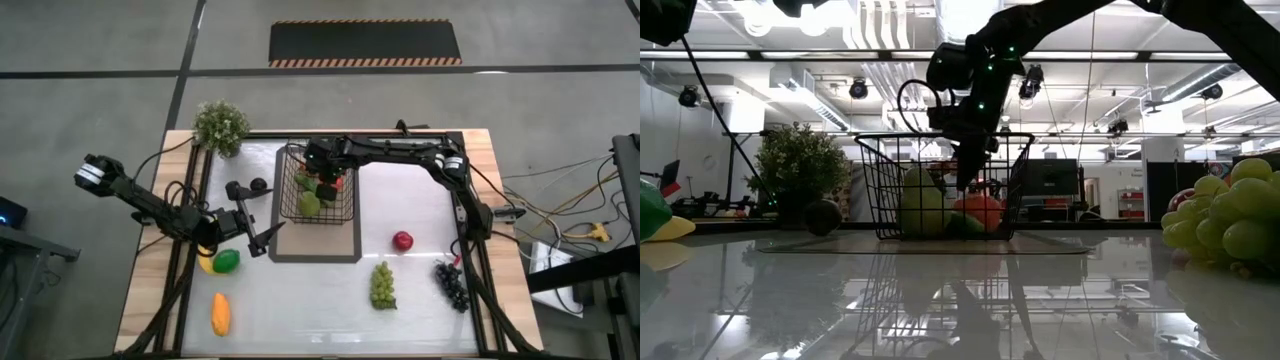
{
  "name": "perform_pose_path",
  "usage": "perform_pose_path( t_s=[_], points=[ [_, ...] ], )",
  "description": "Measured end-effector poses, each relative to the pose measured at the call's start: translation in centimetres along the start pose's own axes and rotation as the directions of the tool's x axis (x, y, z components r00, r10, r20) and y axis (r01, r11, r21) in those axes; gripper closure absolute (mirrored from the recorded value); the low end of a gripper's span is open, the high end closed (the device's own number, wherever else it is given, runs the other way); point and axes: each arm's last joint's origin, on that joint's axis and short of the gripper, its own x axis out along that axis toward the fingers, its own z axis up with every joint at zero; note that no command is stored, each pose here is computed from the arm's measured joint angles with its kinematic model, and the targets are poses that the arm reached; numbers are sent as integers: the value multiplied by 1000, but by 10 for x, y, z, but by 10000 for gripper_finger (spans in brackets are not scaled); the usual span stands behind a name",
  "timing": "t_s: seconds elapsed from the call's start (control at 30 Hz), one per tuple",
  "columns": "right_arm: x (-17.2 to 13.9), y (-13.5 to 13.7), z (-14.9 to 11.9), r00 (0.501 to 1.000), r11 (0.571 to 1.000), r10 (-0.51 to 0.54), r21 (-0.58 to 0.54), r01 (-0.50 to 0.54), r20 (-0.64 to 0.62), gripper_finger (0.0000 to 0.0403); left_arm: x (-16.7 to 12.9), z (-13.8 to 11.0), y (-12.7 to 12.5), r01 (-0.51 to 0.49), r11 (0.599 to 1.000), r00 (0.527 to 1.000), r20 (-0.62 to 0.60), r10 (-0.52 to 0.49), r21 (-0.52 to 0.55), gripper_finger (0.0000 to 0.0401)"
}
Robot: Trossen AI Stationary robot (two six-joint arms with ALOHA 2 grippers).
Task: Build produce basket
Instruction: Put the pumpkin into the black wire basket, then put the plum into the black wire basket
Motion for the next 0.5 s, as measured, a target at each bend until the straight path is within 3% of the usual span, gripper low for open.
perform_pose_path(
  t_s=[0.3, 0.5],
  points=[
    [-8, 1, 3, 1000, 1000, -7, 4, 7, 23, 394, 0, 0, 0, 0, 1000, 1000, 0, 0, 0, 26],
    [-57, 16, 5, 992, 1000, -3, -17, 5, 125, 394, 0, 0, 0, 0, 1000, 1000, 0, 0, -5, 26]
  ],
)
